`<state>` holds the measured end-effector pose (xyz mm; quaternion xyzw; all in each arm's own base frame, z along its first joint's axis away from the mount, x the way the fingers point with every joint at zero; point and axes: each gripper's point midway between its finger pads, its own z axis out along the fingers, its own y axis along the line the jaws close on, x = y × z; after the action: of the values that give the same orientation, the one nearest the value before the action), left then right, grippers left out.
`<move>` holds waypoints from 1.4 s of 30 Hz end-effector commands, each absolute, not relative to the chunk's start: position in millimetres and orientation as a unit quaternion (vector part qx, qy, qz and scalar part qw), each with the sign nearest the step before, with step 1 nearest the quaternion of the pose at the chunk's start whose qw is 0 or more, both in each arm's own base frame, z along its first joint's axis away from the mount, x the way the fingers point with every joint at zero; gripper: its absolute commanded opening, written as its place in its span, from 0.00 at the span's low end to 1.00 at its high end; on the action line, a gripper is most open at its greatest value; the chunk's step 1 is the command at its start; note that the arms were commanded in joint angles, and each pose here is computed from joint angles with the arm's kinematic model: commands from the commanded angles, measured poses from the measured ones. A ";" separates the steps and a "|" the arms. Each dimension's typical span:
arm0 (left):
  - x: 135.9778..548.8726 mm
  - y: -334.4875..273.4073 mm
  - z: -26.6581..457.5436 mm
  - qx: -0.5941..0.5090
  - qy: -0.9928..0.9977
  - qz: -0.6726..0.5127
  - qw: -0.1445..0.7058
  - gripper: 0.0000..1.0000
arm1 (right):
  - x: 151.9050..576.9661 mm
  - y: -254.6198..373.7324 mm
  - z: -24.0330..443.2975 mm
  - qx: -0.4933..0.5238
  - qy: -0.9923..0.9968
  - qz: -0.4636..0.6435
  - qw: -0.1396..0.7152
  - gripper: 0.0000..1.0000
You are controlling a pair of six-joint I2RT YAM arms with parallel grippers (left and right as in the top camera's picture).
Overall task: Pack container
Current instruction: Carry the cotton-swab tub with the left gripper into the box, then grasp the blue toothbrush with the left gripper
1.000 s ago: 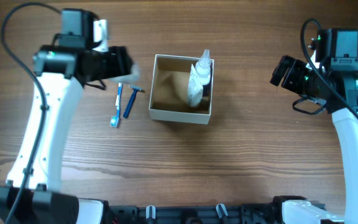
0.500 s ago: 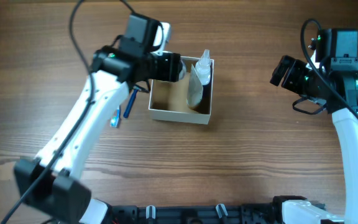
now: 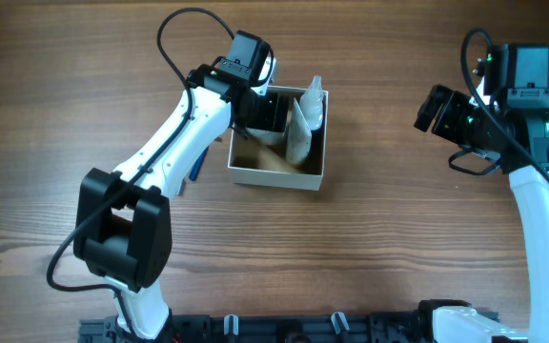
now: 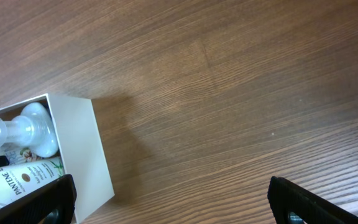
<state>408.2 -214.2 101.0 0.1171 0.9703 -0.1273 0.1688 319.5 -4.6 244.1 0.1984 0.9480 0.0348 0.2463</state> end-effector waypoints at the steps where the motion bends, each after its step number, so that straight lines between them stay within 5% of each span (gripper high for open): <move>1: 414.6 -217.3 110.6 0.128 0.965 -0.128 0.188 0.88 | 320.6 -4.0 243.5 0.205 0.947 0.040 0.245 1.00; 12: 404.8 -205.7 155.5 0.122 0.959 -0.134 0.218 0.99 | 320.7 -4.0 243.5 0.206 0.947 0.041 0.245 1.00; 21: 388.4 -108.2 215.2 0.031 0.965 -0.066 0.254 0.98 | 320.6 -3.9 243.5 0.205 0.947 0.041 0.245 1.00; 29: 373.9 -32.2 140.4 -0.057 0.992 -0.020 0.110 0.98 | 320.7 -4.0 243.5 0.205 0.947 0.041 0.245 1.00; 36: 373.8 -22.3 49.3 -0.061 0.998 -0.005 0.003 0.77 | 320.6 -3.9 243.5 0.205 0.947 0.041 0.245 1.00; 42: 373.7 -21.1 10.8 -0.062 0.998 -0.001 -0.032 0.70 | 320.7 -4.0 243.5 0.206 0.947 0.041 0.245 1.00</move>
<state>372.8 -23.7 21.0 -0.0696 0.9972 -0.0046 -0.0269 319.5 -4.6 244.1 0.1984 0.9481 0.0348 0.2461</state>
